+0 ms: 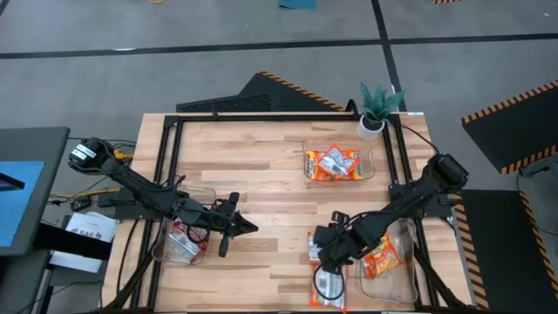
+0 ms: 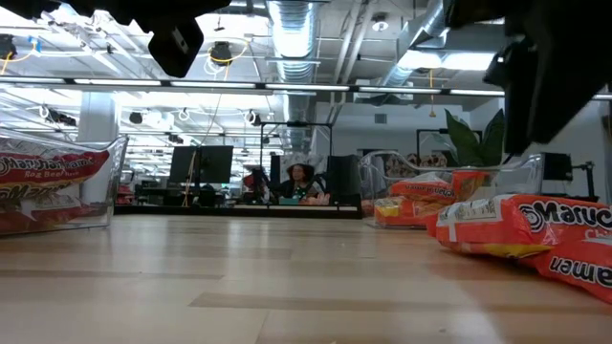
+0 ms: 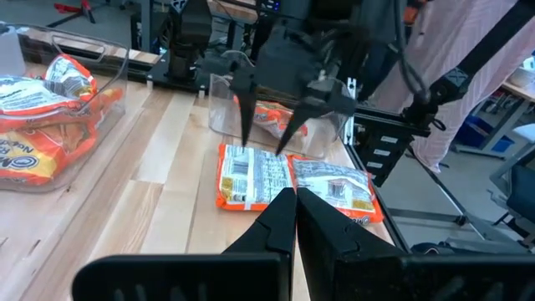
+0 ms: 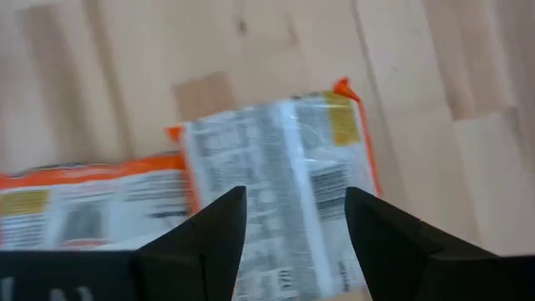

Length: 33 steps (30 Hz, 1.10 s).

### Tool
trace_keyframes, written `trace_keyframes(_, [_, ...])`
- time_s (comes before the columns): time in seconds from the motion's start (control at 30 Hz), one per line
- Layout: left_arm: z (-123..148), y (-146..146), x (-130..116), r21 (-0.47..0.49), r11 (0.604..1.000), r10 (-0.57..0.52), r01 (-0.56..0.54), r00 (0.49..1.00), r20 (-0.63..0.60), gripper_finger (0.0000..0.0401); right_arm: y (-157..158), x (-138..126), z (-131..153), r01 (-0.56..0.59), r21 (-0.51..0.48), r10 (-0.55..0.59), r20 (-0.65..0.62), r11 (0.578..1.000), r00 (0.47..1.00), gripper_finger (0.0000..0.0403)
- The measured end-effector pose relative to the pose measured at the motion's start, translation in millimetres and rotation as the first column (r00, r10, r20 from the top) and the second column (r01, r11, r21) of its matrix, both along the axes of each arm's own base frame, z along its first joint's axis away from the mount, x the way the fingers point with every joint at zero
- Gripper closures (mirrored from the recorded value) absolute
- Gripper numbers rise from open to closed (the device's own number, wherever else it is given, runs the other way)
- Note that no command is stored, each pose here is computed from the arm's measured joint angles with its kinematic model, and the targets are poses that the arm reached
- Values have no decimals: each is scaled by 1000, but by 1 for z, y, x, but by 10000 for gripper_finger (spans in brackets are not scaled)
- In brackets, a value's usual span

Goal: Sort Maruchan noodles
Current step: Put the orange noodle pack into the bottom right transparent bin

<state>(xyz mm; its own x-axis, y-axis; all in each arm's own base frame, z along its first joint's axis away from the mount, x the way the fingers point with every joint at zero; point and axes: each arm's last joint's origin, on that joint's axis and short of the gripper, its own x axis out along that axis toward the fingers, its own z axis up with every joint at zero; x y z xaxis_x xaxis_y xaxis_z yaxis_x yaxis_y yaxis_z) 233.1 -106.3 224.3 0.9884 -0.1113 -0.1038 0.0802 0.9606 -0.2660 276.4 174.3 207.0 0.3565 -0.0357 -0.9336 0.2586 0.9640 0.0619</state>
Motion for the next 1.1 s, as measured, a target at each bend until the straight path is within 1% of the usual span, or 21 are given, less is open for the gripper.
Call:
trace_keyframes(0.1, [0, 0, 0, 2, 1000, 1, -1, 1000, -3, 401, -1, 5, -9, -3, -19, 2, -17, 1000, 1000, 177])
trace_keyframes(0.23, [-1, 0, 0, 5, 1000, 2, -2, 1000, -8, 401, 2, 10, -33, -50, -68, 44, -84, 996, 995, 178])
trace_keyframes(0.33, [-1, 0, 0, 5, 1000, 2, -2, 1000, -8, 401, 6, 14, -48, -69, -88, 58, -123, 994, 991, 178])
trace_keyframes(0.47, [-1, 0, 0, 5, 1000, 2, -2, 1000, -8, 401, 7, 16, -61, -85, -108, 65, -173, 991, 983, 185])
trace_keyframes(0.5, [-1, 0, 0, 5, 1000, 2, -2, 1000, -8, 401, 7, 16, -62, -86, -114, 64, -183, 990, 981, 193])
trace_keyframes(0.57, [-1, 0, 0, 5, 1000, 3, -3, 1000, -7, 401, 7, 15, -63, -76, -119, 53, -185, 990, 981, 225])
trace_keyframes(0.6, [-1, 0, 0, 5, 1000, 3, -3, 1000, -7, 401, 7, 15, -63, -69, -119, 46, -186, 991, 981, 249])
trace_keyframes(0.7, [-1, 0, 0, 5, 1000, 3, -3, 1000, -7, 401, 5, 15, -63, -64, -127, 39, -191, 990, 981, 349])
trace_keyframes(0.73, [-1, 0, 0, 5, 1000, 3, -3, 1000, -7, 401, 3, 14, -64, -64, -140, 35, -202, 988, 979, 375])
trace_keyframes(0.77, [-1, 0, 0, 5, 1000, 3, -3, 1000, -7, 401, 3, 14, -64, -58, -142, 29, -201, 988, 979, 385])
trace_keyframes(0.9, [-1, 0, 0, 5, 1000, 3, -3, 1000, -7, 401, 2, 14, -62, -27, -148, -2, -193, 989, 981, 395])
trace_keyframes(0.97, [-1, 0, 0, 5, 1000, 3, -3, 1000, -7, 401, 2, 13, -53, -28, -167, -4, -186, 986, 983, 396])
trace_keyframes(1.1, [-1, 0, 0, 5, 1000, 3, -3, 1000, -6, 401, -2, 10, -31, -11, -205, -17, -132, 979, 991, 396])
